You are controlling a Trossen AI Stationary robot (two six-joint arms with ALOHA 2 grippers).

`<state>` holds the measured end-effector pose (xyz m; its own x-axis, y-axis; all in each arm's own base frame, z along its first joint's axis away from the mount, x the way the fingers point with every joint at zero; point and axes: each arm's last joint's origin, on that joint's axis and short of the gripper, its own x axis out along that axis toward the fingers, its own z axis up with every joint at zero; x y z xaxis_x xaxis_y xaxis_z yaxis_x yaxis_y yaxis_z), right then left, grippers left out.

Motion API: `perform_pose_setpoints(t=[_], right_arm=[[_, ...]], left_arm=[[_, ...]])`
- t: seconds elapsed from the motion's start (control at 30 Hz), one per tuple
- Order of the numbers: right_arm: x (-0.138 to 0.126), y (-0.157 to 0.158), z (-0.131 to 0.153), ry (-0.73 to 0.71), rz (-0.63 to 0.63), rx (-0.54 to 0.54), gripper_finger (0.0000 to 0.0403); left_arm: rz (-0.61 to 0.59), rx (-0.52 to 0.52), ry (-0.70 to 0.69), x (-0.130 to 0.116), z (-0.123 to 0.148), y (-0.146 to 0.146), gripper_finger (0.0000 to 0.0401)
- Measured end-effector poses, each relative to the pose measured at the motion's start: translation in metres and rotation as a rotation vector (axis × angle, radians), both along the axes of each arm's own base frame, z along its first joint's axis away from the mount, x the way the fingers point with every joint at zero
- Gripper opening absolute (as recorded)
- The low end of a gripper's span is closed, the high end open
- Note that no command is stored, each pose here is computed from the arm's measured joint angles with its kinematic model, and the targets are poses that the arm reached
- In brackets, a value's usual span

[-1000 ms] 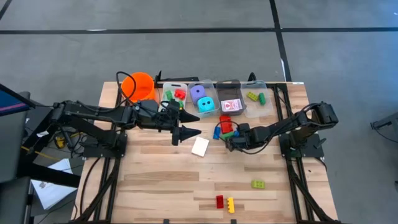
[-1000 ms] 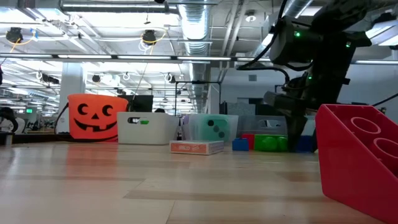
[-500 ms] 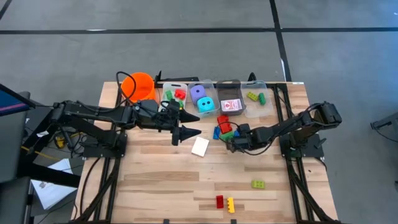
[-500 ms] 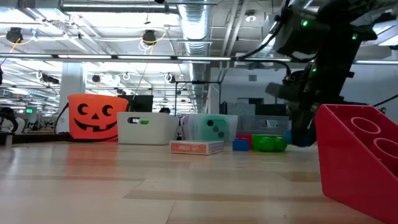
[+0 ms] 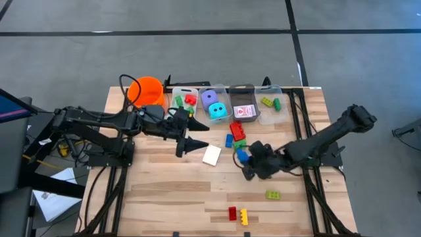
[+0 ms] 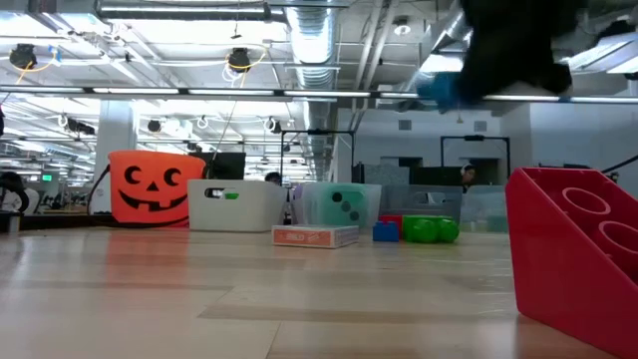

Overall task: Pick & Place Toys
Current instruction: Put the 1 stud blue game piece into the white bin

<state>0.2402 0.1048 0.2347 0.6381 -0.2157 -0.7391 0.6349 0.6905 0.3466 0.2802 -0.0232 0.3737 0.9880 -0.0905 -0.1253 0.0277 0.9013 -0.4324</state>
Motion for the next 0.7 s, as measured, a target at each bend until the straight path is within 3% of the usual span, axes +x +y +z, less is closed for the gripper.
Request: perform_pose_setpoints(t=[0.13,0.43,0.53,0.7], right_arm=[[-0.002,0.015,0.049,-0.134,0.115,0.019,0.0110],[-0.001,0.023,0.142,-0.427,0.199,0.087,0.0110],[0.005,0.025,0.157,-0.505,0.221,0.079,0.0110],[0.011,0.025,0.164,-0.557,0.217,0.095,0.0110]], left_arm=[[-0.063,0.197,0.023,-0.007,0.000,-0.003,0.0360],[-0.127,0.639,-0.010,-0.001,-0.006,-0.004,0.0360],[-0.122,0.711,-0.071,0.008,-0.006,-0.006,0.0360],[-0.115,0.745,-0.138,0.019,-0.007,-0.011,0.0360]])
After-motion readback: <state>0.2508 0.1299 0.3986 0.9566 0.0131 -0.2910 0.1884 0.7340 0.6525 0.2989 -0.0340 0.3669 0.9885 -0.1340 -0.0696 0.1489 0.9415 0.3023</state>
